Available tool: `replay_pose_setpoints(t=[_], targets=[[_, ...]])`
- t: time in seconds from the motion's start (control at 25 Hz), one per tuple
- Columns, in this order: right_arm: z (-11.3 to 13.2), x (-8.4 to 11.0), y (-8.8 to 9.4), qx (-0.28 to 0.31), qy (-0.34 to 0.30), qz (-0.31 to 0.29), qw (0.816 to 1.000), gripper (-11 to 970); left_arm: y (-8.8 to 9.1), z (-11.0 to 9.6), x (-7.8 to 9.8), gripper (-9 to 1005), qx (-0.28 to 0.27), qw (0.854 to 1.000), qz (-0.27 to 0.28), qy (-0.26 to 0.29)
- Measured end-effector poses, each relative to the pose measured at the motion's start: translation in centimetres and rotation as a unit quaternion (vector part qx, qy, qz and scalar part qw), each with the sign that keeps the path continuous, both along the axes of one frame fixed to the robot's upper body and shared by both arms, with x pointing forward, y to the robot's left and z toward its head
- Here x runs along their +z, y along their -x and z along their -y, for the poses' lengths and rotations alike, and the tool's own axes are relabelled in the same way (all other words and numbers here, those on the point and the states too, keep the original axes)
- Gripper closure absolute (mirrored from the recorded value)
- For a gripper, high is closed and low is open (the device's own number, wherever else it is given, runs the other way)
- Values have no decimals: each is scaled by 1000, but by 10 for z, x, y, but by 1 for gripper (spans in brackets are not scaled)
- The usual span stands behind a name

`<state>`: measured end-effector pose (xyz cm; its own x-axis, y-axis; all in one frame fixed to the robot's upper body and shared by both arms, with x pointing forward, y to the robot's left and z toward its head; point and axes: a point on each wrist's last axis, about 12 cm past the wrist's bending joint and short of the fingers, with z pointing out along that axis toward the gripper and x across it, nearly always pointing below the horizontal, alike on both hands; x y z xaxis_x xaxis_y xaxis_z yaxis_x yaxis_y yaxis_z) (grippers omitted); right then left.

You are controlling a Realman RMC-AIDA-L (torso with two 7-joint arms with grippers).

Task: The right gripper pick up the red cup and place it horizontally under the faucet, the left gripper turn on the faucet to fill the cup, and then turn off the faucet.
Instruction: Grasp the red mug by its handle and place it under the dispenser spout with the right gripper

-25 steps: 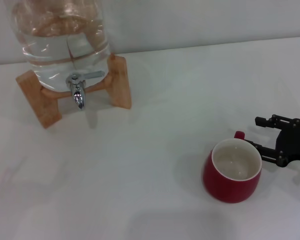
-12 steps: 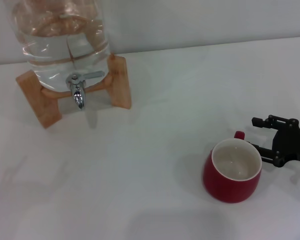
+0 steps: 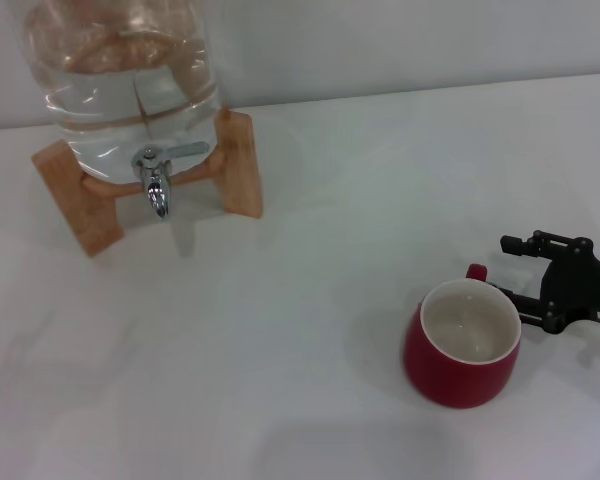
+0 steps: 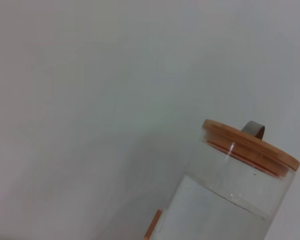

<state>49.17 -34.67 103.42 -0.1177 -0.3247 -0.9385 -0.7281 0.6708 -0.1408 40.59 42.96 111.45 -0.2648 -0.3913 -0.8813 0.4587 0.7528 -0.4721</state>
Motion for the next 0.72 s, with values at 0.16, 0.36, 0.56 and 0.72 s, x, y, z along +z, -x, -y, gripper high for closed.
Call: replay_pose_setpoints(t=[0.16,0.36,0.56,0.72], targets=[[-1,0,-1,-3,-1,-1,1000,347,0,0,0,105,0,1000,0,1],[-2,1,-3,-2,-2,1,1000,353,0,0,0,105,0,1000,0,1],[-6,1,-6,3,-8,2,1000,358,0,0,0,105,0,1000,0,1],[-9,1,-8,6,-11,1,1000,362,0,0,0,105,0,1000,1,1]])
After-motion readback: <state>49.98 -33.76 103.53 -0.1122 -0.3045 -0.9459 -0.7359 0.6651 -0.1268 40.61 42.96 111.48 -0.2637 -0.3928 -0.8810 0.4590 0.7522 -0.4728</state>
